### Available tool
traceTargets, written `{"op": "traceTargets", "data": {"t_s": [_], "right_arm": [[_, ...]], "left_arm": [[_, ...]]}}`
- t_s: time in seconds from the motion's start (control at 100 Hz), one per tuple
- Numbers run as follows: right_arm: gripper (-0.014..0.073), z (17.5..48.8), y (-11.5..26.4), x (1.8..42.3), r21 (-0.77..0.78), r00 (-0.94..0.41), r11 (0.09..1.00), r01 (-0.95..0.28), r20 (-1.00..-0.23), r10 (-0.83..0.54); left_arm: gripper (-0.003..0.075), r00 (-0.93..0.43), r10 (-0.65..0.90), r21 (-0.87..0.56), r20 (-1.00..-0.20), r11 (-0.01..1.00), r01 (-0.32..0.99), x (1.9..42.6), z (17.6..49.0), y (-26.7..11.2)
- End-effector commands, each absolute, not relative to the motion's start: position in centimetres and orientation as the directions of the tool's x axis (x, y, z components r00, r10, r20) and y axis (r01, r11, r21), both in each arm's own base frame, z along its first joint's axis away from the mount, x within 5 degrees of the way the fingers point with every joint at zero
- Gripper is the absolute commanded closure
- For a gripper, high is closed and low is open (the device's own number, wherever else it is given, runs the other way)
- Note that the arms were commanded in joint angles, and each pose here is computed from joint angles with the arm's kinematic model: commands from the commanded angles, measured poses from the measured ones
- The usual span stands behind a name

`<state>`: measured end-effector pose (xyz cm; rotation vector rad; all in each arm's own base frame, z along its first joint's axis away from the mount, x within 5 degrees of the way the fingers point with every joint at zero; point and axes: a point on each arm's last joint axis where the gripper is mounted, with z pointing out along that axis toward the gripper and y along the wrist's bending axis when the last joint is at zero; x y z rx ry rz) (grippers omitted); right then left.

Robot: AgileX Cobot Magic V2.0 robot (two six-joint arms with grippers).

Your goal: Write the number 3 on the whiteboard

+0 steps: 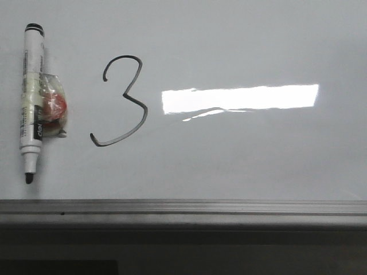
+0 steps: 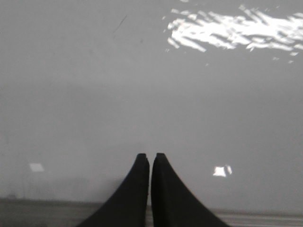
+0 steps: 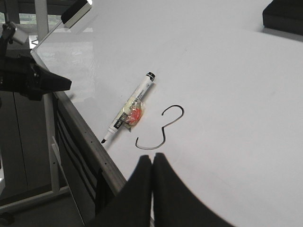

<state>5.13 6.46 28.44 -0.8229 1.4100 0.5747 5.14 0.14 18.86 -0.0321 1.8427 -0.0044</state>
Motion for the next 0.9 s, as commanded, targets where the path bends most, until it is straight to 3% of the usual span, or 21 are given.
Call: {"op": "traceTargets", "data": {"t_s": [0.0,0.13,0.89], "right_arm": [[0.0641,30.1,6.3,5.1,-0.166,0.176,0.626,-0.762,-0.983,-0.047],[0.0641,30.0,6.3,5.1,-0.166,0.175,0.626,-0.762,-0.983,-0.048],[0.0641,30.0,6.3,5.1,-0.166,0.173,0.625,-0.762,-0.984,-0.051]], "left_arm": [[0.0741,-0.182,-0.030,-0.025,-0.983,0.999,-0.031,5.1,19.2,0.2],[0.0741,-0.211,-0.030,-0.024,-0.977,0.999,-0.032,5.4,17.5,0.2],[0.0741,-0.193,-0.037,-0.032,-0.980,0.999,-0.030,5.4,17.8,0.2]]}}
